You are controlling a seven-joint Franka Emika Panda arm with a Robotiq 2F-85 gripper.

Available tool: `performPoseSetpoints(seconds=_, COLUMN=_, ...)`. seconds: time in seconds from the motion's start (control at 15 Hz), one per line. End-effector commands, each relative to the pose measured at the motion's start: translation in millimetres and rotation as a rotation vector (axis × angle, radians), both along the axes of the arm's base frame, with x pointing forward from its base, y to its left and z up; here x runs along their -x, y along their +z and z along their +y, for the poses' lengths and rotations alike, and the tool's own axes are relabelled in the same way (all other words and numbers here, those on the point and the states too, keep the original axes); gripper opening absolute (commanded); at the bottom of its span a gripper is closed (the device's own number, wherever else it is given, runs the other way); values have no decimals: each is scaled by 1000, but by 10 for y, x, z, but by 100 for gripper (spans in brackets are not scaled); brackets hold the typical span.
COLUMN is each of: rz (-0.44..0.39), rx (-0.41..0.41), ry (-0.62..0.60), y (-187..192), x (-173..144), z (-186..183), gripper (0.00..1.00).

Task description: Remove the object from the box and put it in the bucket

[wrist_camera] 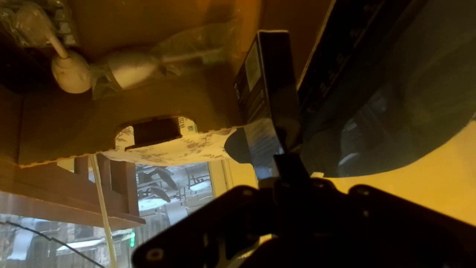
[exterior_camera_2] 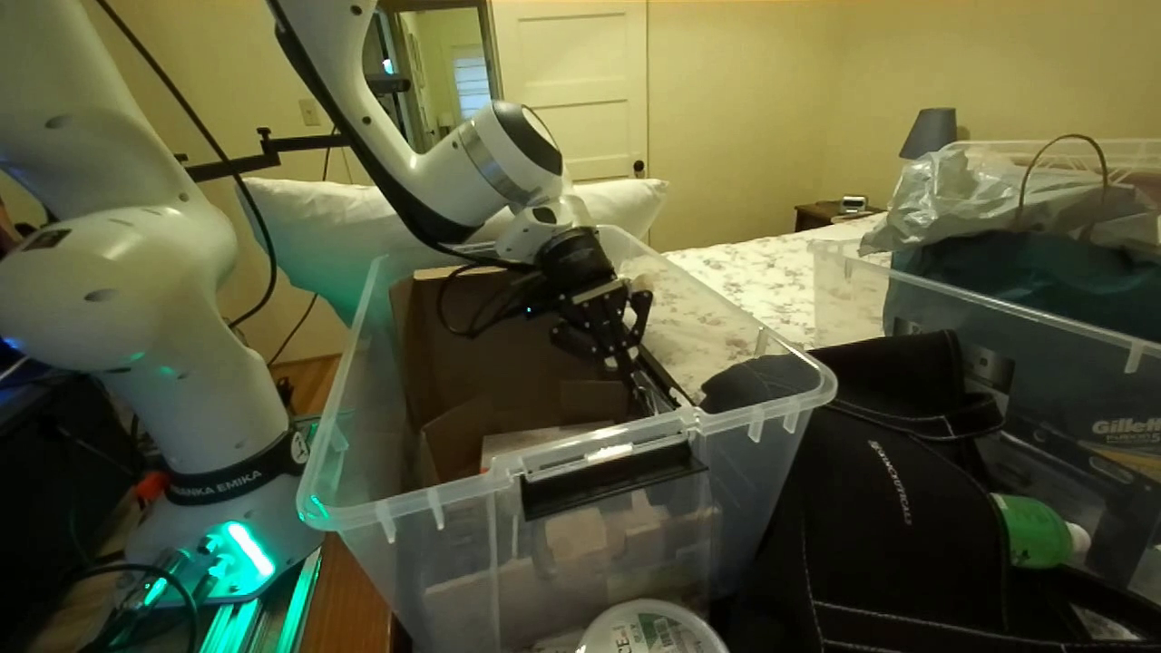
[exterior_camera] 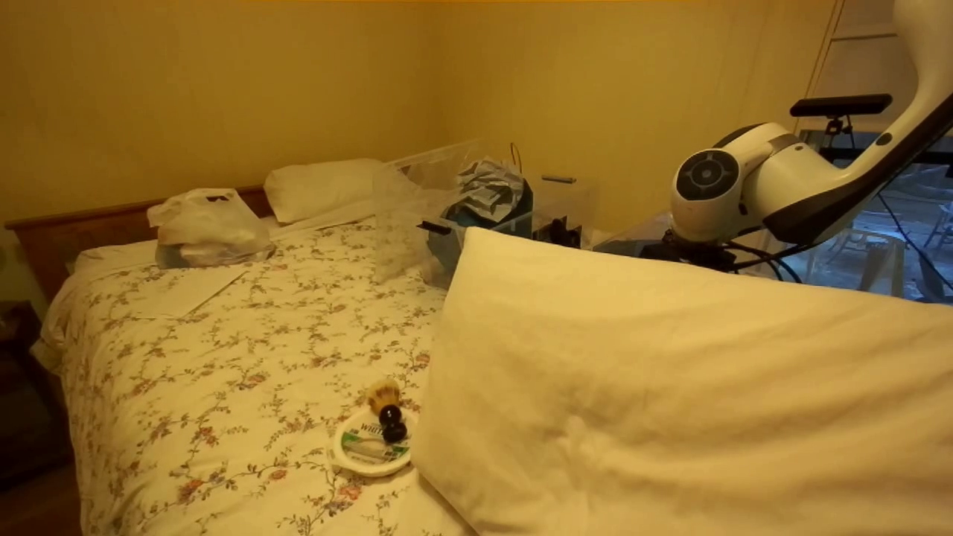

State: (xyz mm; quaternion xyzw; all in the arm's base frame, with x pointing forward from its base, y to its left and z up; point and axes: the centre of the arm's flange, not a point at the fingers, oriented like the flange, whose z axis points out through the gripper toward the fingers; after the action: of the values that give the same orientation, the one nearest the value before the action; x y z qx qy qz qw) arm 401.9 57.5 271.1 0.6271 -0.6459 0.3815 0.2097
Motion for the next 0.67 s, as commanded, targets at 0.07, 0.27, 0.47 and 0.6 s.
performPoseSetpoints(seconds=0.07, rz=20, rx=24, ry=-13, y=-179, x=1, z=-6, gripper=29)
performPoseSetpoints(seconds=0.27, rz=18, rx=42, ry=-19, y=-148, x=11, z=-36, gripper=47)
performPoseSetpoints(seconds=0.47, rz=15, rx=16, ry=25, y=110, x=24, z=27, gripper=69)
performPoseSetpoints(seconds=0.6, rz=35, rx=3, ry=75, y=316, x=62, z=93, gripper=82)
